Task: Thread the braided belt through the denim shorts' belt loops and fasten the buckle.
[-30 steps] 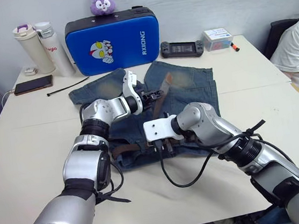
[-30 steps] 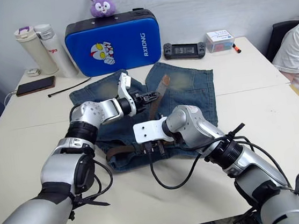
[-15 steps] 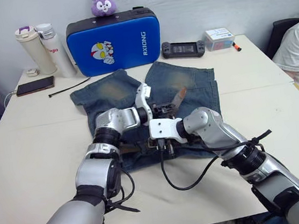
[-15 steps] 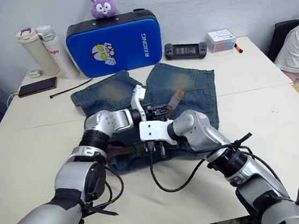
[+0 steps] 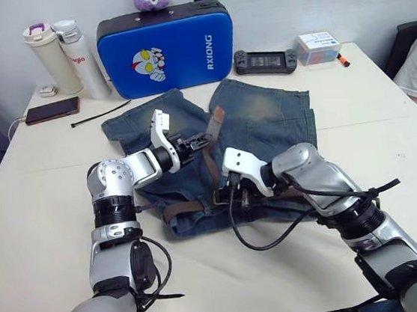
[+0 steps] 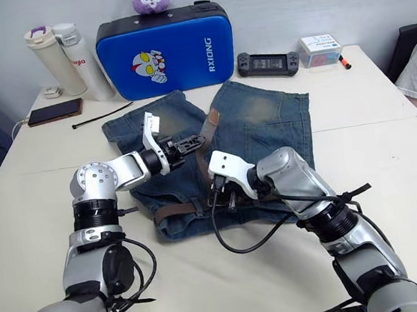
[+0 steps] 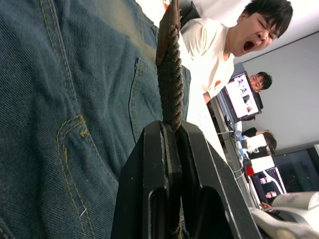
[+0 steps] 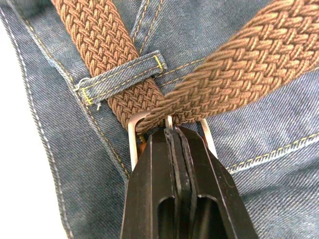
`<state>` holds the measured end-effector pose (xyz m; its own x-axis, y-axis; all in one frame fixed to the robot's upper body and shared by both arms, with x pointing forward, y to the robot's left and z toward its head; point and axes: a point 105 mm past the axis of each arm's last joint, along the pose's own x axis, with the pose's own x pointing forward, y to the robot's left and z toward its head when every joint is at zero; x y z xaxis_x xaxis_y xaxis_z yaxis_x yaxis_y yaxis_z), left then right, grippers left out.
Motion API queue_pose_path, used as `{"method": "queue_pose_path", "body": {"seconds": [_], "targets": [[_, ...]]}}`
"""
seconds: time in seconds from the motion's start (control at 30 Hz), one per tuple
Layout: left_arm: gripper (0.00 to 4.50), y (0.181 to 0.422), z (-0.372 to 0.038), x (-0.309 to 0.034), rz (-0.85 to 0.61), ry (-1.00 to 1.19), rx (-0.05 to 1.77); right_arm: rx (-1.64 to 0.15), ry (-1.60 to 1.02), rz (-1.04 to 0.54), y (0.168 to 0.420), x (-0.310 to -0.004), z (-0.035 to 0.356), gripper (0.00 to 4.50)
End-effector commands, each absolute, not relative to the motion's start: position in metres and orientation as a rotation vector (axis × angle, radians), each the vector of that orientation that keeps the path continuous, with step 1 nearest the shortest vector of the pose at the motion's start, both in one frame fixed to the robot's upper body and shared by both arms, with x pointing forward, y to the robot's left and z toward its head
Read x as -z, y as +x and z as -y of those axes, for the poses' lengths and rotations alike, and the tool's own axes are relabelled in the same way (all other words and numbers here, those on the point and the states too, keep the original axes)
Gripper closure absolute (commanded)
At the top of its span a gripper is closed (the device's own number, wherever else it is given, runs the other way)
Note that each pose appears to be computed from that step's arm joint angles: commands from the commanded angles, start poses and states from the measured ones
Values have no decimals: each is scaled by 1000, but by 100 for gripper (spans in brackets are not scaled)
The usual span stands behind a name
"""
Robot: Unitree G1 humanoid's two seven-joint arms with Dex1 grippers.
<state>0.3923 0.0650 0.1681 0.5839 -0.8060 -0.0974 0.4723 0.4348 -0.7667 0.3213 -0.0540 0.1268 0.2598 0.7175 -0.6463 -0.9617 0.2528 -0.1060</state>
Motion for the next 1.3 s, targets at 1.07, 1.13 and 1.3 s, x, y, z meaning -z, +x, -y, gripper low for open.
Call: {"method": "queue_pose_path", "body": {"seconds": [1.07,1.13,1.3], "targets": [[450,340,-35,-213,-28,499,1236,-916,-850,-23,323,-250,134,384],[450,339,-37,-213,-8,540,1238,-941,-864,-8,322,-250,130,314],[450,345,-41,-211,-11,552,1210,-943,-947,3,323,-254,128,71]]}}
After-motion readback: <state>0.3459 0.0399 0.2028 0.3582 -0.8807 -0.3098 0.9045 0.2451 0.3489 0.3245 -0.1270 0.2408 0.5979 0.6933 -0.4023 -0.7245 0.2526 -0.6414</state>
